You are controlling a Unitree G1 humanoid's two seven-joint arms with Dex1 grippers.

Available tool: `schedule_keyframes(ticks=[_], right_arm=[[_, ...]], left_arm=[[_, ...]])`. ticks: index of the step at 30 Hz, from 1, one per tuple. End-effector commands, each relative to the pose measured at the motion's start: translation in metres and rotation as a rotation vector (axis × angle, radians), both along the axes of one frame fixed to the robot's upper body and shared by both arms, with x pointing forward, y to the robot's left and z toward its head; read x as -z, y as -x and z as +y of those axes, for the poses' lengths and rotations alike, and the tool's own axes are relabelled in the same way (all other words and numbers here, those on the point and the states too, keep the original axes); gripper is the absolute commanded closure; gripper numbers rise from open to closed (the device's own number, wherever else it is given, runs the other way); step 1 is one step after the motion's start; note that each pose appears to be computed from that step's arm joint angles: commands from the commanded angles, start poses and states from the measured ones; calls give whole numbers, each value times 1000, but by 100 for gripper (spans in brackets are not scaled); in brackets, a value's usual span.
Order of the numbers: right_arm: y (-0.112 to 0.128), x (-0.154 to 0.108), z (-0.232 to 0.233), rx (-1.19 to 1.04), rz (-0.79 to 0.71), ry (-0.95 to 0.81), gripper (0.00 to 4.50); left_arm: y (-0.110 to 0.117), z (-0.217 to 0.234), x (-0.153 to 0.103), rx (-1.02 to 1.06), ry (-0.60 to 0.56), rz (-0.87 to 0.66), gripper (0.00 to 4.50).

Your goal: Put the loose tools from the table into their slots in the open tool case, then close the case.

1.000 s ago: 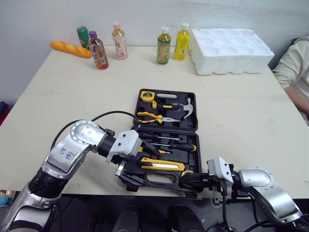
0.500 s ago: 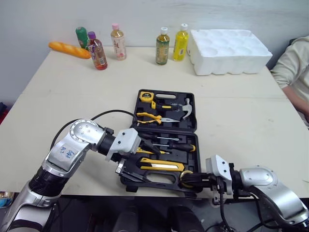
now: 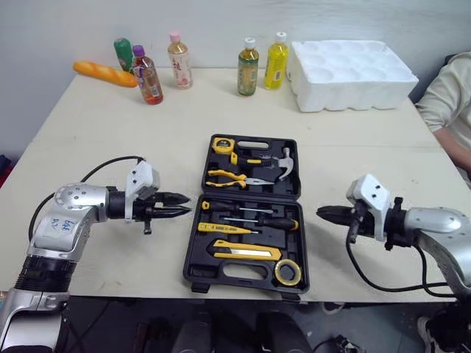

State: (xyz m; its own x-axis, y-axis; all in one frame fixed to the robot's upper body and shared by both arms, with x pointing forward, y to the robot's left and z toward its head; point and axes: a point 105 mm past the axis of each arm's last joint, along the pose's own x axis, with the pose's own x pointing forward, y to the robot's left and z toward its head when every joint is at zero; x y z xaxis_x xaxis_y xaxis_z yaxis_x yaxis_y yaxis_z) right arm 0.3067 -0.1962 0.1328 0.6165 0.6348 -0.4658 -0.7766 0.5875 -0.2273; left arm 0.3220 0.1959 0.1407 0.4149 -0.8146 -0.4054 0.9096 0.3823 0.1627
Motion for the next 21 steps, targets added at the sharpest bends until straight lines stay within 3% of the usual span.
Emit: schedule_keyframes(ticks=[1,10,21], right_arm=[[-14,1,11,-17,-37,49,450],[-31,0,33,-67,-60,52,450],[-36,-8,36,-97,-71,61,450]], left_arm=[[-17,8,8,-54,-81,-48,447],[-44,-23,17,-60,-41,-65,447],[-42,-69,23,36,11,-23,447]])
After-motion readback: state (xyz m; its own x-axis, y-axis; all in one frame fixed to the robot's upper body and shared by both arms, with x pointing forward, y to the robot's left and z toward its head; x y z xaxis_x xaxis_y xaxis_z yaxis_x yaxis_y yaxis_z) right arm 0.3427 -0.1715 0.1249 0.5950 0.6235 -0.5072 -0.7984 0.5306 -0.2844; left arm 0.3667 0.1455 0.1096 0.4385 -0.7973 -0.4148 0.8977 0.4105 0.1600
